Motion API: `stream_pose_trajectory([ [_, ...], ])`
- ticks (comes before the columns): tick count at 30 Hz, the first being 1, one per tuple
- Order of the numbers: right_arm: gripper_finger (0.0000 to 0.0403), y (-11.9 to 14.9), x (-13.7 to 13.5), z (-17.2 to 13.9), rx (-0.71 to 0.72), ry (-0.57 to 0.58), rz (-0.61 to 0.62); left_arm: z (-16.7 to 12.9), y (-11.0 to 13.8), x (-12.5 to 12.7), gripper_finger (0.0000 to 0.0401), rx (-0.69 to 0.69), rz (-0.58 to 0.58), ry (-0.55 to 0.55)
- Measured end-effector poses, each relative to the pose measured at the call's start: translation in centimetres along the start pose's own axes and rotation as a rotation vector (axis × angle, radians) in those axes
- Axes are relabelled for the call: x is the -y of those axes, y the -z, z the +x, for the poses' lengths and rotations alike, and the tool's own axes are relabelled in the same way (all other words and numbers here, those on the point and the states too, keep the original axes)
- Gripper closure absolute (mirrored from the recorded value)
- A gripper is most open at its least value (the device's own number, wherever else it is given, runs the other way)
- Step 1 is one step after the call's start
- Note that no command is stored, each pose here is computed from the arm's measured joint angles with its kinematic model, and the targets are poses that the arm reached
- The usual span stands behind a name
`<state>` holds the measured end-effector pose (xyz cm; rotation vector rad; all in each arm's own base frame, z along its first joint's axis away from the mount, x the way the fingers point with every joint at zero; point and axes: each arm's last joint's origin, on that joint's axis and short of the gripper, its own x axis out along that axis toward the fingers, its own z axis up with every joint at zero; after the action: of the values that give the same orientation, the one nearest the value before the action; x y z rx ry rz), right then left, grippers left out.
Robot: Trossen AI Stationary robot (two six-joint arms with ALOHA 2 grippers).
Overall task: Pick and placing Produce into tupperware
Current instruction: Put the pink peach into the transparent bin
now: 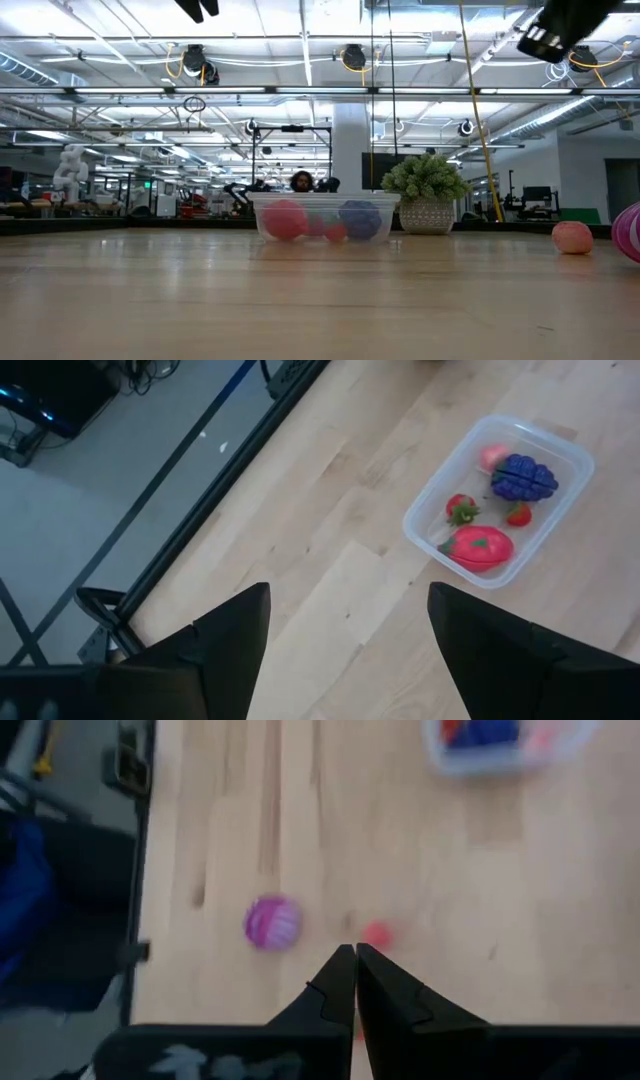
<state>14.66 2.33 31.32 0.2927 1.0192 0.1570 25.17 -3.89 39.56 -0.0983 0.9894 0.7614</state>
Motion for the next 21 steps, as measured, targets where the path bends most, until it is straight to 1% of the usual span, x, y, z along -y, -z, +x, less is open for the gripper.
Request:
stream_pose_trajectory([
  [2, 0.0399, 0.0, -0.8, 1.1, -0.067, 0.007, 0.037, 0.1, -0.1, -0.1, 0.0123, -0.002, -0.004, -0.002],
  [6, 0.0399, -0.2, -2.0, 3.8, -0.207, 0.035, 0.065, 0.1, -0.1, -0.1, 0.0123, -0.003, 0.014, -0.004],
  [12, 0.0399, -0.2, -1.6, 7.3, -0.404, 0.237, 0.055, 0.1, -0.1, -0.1, 0.0123, -0.004, 0.011, -0.002],
  [15, 0.0399, -0.3, -1.2, 8.3, -0.453, 0.299, 0.058, 0.1, -0.1, -0.1, 0.0123, -0.005, 0.007, -0.002],
  [21, 0.0399, -0.5, -1.1, 9.1, -0.476, 0.310, 0.064, 0.1, -0.1, -0.1, 0.0123, -0.006, 0.005, -0.001],
])
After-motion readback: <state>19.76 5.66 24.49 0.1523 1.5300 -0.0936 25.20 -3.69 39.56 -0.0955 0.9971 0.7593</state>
